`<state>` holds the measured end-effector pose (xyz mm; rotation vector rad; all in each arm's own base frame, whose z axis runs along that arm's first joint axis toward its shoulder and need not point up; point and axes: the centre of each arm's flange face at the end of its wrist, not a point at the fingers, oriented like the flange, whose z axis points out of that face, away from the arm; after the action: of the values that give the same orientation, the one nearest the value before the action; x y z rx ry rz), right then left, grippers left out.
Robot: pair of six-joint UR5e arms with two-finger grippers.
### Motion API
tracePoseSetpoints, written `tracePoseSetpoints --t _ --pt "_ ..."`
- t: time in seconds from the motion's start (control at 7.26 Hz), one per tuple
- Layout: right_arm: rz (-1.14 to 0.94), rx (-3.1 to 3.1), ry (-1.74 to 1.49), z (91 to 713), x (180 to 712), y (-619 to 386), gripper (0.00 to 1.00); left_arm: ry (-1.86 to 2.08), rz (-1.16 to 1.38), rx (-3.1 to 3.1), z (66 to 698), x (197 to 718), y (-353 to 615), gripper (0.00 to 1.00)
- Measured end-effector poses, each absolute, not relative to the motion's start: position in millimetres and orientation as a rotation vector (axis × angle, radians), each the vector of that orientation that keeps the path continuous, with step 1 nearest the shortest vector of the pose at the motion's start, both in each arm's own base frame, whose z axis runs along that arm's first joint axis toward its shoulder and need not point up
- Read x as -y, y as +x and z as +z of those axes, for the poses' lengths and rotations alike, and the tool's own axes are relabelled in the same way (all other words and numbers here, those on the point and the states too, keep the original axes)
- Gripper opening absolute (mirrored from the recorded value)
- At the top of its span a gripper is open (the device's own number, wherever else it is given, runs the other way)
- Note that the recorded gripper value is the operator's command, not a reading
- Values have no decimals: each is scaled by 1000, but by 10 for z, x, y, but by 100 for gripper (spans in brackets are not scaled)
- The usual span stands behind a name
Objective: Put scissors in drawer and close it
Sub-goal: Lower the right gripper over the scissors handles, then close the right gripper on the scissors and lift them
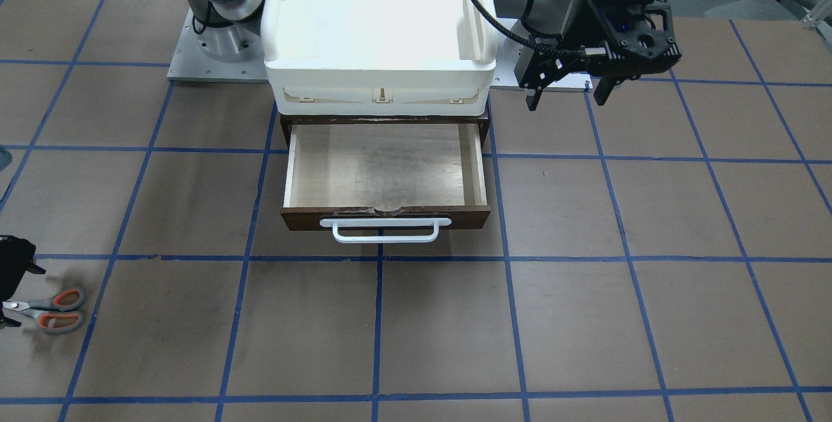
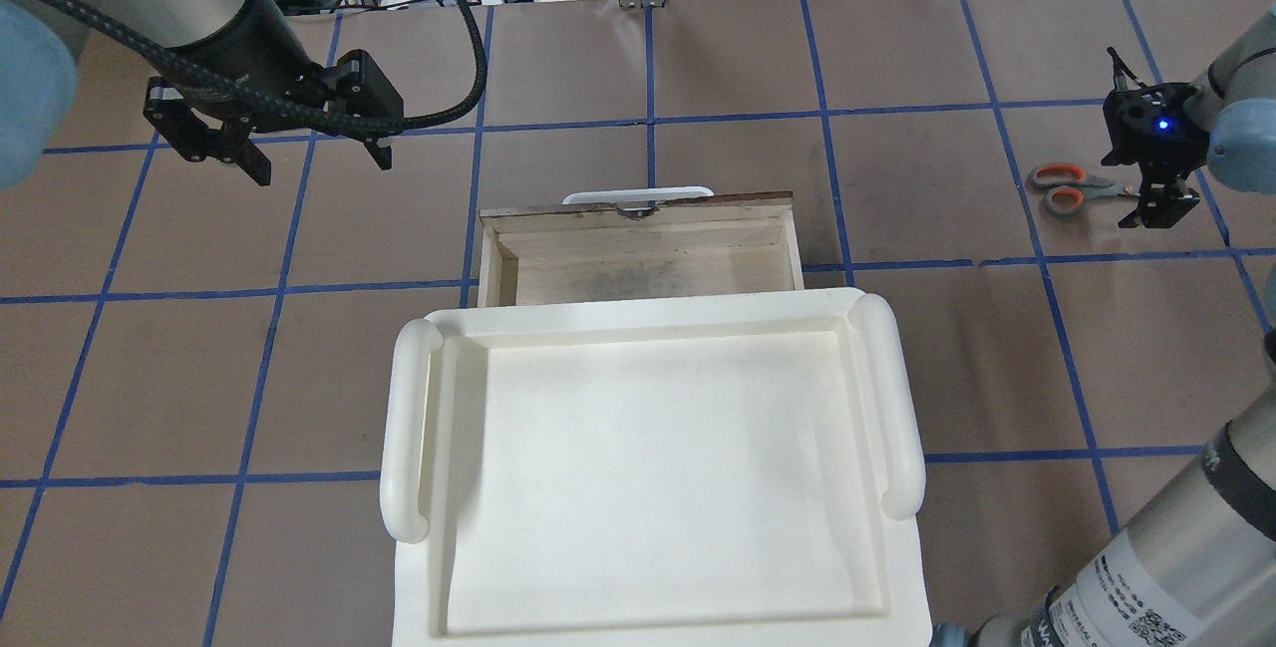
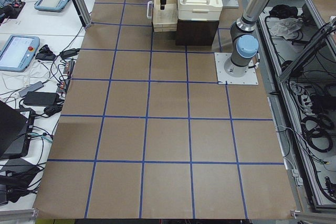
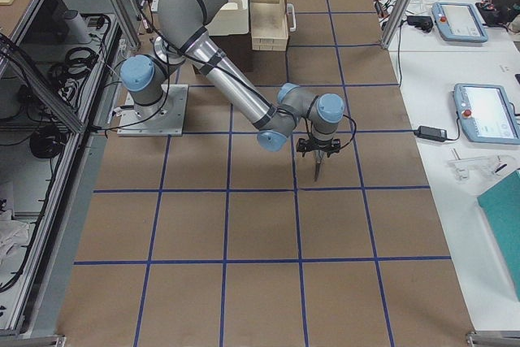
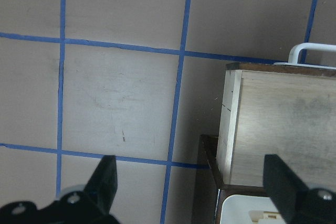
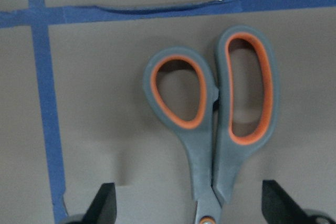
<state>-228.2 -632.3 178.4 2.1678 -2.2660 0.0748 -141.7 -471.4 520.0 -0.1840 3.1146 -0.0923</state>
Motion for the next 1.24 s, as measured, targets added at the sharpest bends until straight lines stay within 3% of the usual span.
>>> tracePoseSetpoints --t 0.28,0.41,0.55,0.69,1.24 --pt "71 2270 2179 1691 6333 -2278 89 -184 -92 -3115 5200 4714 -1417 100" --pt "69 2272 2181 1673 6335 -2277 67 -184 -92 -3114 5200 4714 -1416 100" --pt "66 2271 2180 1673 6337 -2277 17 -184 -91 -3114 5200 4713 -1416 100" --pt "59 2267 2180 1680 6341 -2274 0 -184 -92 -3113 5200 4714 -1416 100" --pt "-20 2217 2190 1869 6444 -2202 0 -184 -90 -3114 5199 4713 -1416 100"
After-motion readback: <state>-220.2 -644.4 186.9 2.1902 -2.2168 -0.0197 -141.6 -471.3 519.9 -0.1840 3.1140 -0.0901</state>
